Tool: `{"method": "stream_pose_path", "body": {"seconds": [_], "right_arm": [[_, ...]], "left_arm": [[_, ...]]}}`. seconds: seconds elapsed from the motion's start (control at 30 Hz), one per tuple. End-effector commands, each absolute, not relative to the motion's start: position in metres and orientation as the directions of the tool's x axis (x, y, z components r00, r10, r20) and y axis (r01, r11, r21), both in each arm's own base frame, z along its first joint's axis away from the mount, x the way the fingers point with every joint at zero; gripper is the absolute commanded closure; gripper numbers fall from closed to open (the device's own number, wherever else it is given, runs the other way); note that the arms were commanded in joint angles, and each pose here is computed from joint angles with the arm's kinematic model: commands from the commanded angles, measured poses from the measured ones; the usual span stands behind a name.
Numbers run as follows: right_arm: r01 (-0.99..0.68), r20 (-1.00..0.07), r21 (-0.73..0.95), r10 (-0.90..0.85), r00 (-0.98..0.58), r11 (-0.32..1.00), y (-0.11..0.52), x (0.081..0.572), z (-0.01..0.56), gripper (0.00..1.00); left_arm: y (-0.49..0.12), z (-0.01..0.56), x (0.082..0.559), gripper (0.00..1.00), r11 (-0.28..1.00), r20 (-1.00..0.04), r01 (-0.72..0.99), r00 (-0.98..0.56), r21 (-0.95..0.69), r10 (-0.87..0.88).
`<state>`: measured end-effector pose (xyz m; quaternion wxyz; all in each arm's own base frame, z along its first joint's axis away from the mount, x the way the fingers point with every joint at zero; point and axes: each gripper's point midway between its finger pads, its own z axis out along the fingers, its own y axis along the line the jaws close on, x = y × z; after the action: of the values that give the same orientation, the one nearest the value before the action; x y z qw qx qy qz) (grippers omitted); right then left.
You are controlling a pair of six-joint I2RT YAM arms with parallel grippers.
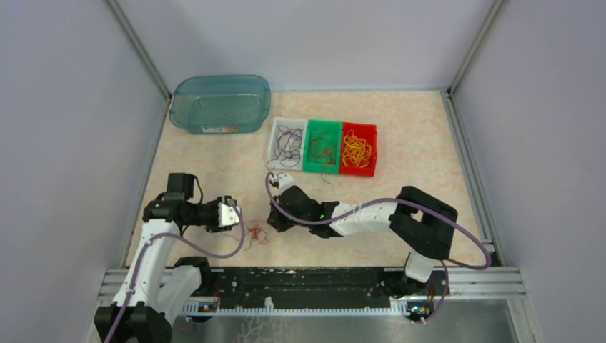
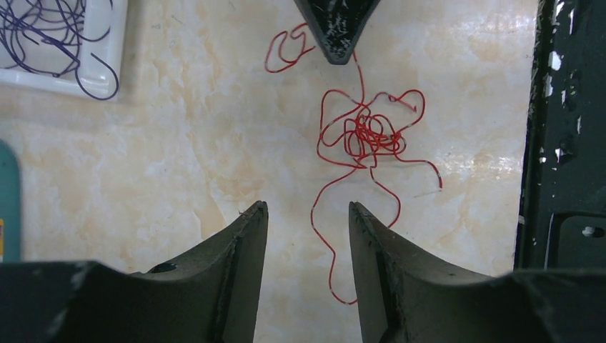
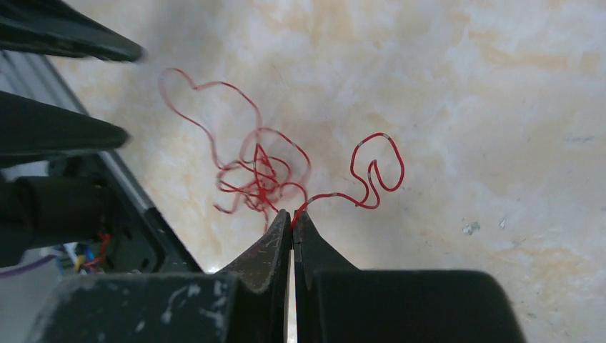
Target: Untangle the cables
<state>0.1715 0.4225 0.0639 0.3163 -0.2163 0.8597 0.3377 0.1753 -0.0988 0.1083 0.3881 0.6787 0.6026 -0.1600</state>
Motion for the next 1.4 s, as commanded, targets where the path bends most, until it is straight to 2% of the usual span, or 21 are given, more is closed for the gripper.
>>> {"method": "stream_pose_path", "body": {"seconds": [0.0, 0.23, 0.53, 0.63, 0.8, 0.93, 1.07, 1.2, 1.37], "right_arm": [[-0.710, -0.853, 0.477, 0.079, -0.516, 0.518, 0.434, 0.195, 0.189, 1.00], [-0.834, -0.901, 0.432, 0.194, -0.388, 0.342, 0.422, 0.187, 0.287, 1.00], [-0.903, -0.902, 0.387, 0.279, -0.330, 0.185, 0.419, 0.166, 0.361, 1.00], [-0.908, -0.900, 0.379, 0.298, -0.318, 0.176, 0.418, 0.167, 0.375, 1.00], [-0.920, -0.898, 0.360, 0.325, -0.297, 0.154, 0.417, 0.163, 0.397, 1.00], [-0.933, -0.894, 0.332, 0.360, -0.265, 0.137, 0.411, 0.159, 0.426, 1.00], [-0.934, -0.902, 0.304, 0.371, -0.219, 0.188, 0.401, 0.164, 0.444, 1.00], [-0.892, -0.916, 0.276, 0.380, -0.132, 0.357, 0.381, 0.190, 0.449, 1.00], [-0.867, -0.905, 0.266, 0.419, -0.074, 0.420, 0.360, 0.203, 0.467, 1.00]], "left_arm": [[-0.119, 0.129, 0.176, 0.48, 0.047, -0.765, 0.934, 0.260, 0.353, 0.590], [-0.148, 0.184, 0.173, 0.50, 0.118, -0.899, 0.952, 0.221, 0.284, 0.379], [-0.162, 0.260, 0.182, 0.46, 0.264, -0.961, 0.929, 0.220, 0.259, 0.166], [-0.164, 0.273, 0.177, 0.47, 0.270, -0.957, 0.920, 0.256, 0.285, 0.138], [-0.163, 0.264, 0.172, 0.49, 0.249, -0.964, 0.936, 0.215, 0.250, 0.159], [-0.159, 0.267, 0.180, 0.50, 0.303, -0.955, 0.910, 0.241, 0.285, 0.173], [-0.158, 0.285, 0.184, 0.50, 0.365, -0.953, 0.881, 0.268, 0.302, 0.140], [-0.167, 0.278, 0.152, 0.49, 0.216, -0.975, 0.954, 0.184, 0.207, 0.124], [-0.164, 0.268, 0.151, 0.48, 0.221, -0.975, 0.957, 0.156, 0.189, 0.161]]}}
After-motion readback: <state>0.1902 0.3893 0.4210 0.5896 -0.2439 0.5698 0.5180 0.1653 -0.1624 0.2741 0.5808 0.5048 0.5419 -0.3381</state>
